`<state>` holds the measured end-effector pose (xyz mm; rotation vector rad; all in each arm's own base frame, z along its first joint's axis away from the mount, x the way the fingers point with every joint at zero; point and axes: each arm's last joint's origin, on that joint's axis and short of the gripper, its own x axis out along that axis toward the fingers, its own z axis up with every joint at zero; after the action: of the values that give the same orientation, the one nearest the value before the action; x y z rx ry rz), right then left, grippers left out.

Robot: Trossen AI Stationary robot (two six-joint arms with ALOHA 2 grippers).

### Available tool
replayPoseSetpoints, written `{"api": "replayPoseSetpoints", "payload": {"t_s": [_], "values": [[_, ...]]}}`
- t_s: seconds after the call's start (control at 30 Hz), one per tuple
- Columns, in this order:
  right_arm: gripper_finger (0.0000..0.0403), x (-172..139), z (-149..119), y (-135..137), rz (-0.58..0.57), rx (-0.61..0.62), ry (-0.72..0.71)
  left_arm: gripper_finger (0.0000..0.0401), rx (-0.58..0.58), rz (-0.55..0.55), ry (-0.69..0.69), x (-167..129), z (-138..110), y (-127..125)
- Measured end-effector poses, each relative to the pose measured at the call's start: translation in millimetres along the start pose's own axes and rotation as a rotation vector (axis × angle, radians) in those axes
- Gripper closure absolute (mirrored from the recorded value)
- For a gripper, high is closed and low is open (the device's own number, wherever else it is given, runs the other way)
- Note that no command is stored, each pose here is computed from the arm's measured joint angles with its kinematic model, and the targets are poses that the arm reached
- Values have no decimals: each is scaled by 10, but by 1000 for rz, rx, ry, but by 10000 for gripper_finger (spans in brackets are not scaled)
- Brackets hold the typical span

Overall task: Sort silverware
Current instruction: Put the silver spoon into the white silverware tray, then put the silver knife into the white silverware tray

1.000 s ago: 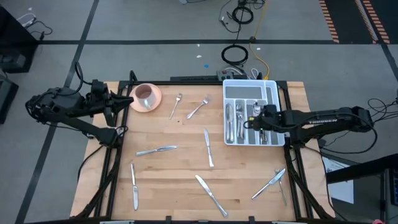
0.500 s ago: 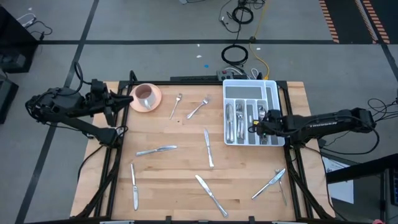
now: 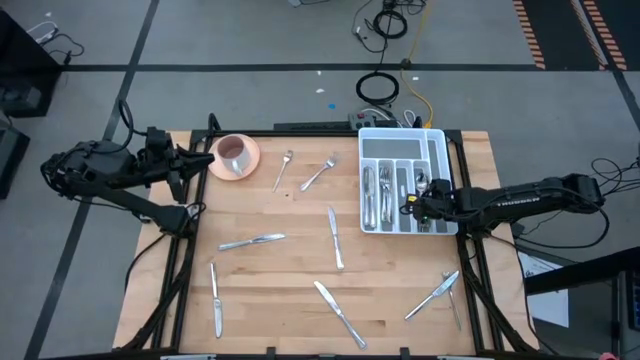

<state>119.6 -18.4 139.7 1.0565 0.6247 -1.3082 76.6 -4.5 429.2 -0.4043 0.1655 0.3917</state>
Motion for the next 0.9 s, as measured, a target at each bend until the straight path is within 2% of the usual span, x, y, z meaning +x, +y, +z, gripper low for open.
{"api": "replayPoseSetpoints", "payload": {"t_s": [0.3,0.5,0.57,0.73,0.9], "values": [[248,-12,3,27,24,-120,7,360,10,-22,36,46,-22,-37],[212,-241,115,200,79,-208,-10,357,139,-89,166,300,-119,-230],[204,-309,149,194,36,-265,-5,346,169,-83,224,419,-181,-298],[190,-491,239,302,59,-344,-17,296,266,45,461,680,-451,-357],[189,-569,277,360,87,-375,-24,243,265,210,776,838,-769,-330]]}}
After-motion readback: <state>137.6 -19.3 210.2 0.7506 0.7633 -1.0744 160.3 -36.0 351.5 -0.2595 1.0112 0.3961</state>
